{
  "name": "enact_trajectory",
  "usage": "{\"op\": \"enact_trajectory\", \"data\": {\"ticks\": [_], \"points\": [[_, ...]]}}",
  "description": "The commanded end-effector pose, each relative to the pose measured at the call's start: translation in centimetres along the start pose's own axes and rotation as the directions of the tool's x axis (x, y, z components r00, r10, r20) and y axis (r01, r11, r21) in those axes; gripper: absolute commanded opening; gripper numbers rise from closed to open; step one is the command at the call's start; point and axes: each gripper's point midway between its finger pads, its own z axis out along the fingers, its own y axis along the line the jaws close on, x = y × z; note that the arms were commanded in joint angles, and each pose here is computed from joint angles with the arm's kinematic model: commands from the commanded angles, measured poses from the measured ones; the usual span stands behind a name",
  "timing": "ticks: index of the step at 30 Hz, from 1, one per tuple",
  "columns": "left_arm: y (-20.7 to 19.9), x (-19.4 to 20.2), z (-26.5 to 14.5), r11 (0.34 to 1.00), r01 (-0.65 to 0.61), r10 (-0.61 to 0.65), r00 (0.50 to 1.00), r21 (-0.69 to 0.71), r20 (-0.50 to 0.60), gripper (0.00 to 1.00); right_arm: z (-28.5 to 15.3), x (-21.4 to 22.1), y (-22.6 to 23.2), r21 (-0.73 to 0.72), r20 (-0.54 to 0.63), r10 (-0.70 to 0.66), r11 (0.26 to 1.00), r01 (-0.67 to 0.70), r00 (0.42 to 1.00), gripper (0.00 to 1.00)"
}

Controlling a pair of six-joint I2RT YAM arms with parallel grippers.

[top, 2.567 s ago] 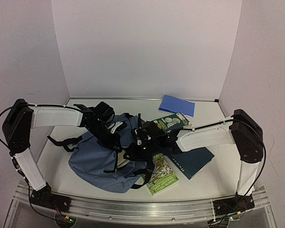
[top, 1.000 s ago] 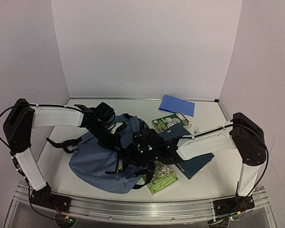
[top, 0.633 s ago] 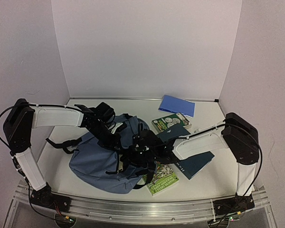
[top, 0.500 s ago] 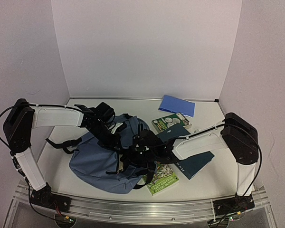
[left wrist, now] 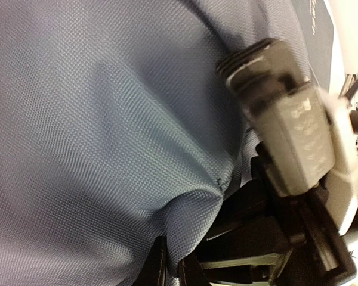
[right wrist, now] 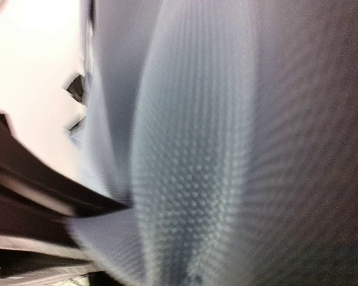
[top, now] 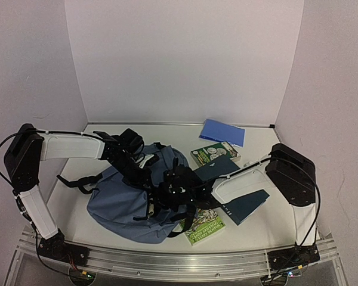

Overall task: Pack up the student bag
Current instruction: Place the personal item in the student bag.

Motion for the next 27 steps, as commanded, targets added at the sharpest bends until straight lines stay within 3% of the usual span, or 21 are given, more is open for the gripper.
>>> {"op": "enact_trajectory", "data": {"ticks": [1, 5, 11, 27], "points": [[-1.8, -2.5, -1.5, 0.999, 0.011, -0.014, 0.995, 0.034, 0.098, 0.00, -1.3, -0.4, -0.2, -0.058, 0.081, 0.126, 0.991, -0.121, 0.989, 0.00], [-0.8, -3.3, -2.5, 0.996, 0.083, -0.086, 0.985, 0.022, 0.148, 0.00, -2.6, 0.4, 0.0, -0.067, 0.136, 0.190, 0.981, -0.182, 0.972, 0.00], [-0.9, -3.7, -3.5, 0.995, 0.096, -0.098, 0.978, 0.024, 0.182, 0.00, -3.1, 1.4, 0.1, -0.080, 0.220, 0.265, 0.964, -0.253, 0.939, 0.00], [-4.9, -3.2, -3.7, 0.975, -0.050, 0.019, 0.989, 0.219, 0.144, 0.00, -1.4, -2.8, -0.2, -0.122, 0.381, 0.254, 0.967, -0.224, 0.889, 0.00]]}}
